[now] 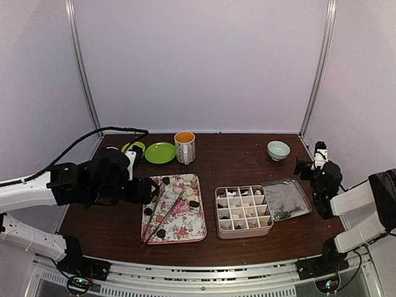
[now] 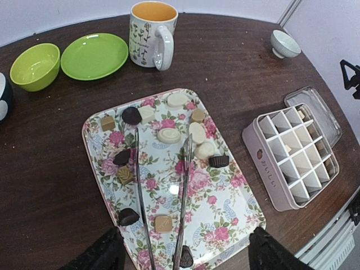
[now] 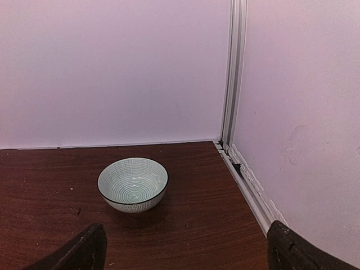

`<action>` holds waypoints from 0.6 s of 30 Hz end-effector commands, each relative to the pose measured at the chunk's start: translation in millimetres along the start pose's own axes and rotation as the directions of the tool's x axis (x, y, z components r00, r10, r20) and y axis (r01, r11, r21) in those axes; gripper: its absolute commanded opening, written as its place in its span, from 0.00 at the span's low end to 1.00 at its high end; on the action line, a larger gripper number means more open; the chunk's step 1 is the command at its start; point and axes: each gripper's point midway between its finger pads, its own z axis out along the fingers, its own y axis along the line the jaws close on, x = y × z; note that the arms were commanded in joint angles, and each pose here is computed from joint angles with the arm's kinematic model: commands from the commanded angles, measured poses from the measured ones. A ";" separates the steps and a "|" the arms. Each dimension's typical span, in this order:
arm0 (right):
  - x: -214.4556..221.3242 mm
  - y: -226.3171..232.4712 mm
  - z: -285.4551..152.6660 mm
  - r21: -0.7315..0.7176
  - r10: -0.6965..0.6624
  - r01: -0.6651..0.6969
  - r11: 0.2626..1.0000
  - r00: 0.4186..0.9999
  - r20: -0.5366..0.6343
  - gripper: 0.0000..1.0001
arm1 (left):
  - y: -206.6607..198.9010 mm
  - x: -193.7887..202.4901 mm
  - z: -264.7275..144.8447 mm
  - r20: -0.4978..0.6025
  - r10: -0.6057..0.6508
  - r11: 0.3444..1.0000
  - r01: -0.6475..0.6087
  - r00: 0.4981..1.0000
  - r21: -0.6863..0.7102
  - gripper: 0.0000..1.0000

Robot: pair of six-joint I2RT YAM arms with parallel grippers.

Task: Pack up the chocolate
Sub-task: Place the clamp on the plate.

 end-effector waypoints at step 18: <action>-5.2 -1.4 3.2 0.005 0.004 -0.004 1.000 1.000 0.011 1.00 | -14.1 -39.4 -7.7 0.235 0.065 0.991 -0.089 0.970 0.095 0.98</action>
